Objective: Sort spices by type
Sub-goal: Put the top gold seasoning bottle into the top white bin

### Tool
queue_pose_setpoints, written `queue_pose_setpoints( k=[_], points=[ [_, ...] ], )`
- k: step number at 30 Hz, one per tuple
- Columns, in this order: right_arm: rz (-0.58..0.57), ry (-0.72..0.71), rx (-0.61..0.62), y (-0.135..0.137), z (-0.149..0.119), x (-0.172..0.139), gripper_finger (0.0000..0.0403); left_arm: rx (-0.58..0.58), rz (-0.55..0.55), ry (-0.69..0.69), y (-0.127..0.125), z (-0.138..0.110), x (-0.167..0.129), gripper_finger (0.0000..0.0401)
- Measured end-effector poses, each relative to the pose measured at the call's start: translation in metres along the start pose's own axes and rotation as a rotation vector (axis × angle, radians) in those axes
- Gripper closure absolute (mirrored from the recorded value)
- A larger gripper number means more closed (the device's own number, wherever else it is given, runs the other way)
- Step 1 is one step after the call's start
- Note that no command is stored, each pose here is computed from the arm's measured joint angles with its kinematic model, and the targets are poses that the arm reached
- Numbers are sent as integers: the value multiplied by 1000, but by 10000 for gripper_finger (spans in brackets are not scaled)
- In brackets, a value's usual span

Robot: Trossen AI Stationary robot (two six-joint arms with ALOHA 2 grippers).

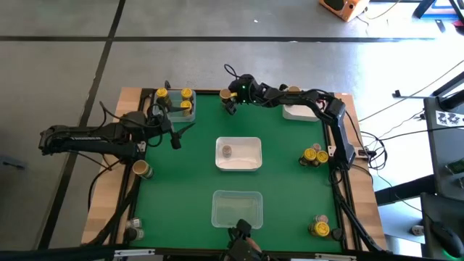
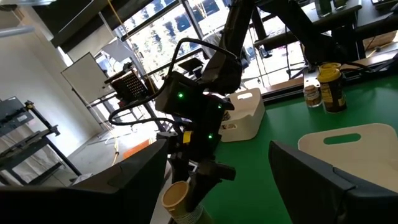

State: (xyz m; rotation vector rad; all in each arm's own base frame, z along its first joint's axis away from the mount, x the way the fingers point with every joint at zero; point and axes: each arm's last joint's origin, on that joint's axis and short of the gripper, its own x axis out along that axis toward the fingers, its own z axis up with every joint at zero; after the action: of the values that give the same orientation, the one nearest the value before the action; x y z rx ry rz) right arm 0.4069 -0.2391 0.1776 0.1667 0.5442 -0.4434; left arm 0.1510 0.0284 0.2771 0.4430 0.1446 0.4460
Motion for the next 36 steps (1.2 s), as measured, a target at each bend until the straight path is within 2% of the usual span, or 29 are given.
queue_pose_setpoints(
  k=[8, 16, 21, 27, 36],
  points=[
    [18, -9, -17, 9, 6, -7, 120, -1, 0, 0, 0, 0, 0, 123],
    [7, -53, -60, 10, 47, -65, 132, -1, -2, 5, 0, -1, 0, 123],
    [-120, -57, -119, 10, 73, -123, 125, -4, -2, 4, 0, 0, 0, 123],
    [-277, -52, -160, 11, 89, -187, 131, -4, -3, 5, 0, 0, 0, 123],
    [-497, 22, -167, 9, 89, -253, 131, -4, -3, 4, 0, 0, 0, 123]
  ],
)
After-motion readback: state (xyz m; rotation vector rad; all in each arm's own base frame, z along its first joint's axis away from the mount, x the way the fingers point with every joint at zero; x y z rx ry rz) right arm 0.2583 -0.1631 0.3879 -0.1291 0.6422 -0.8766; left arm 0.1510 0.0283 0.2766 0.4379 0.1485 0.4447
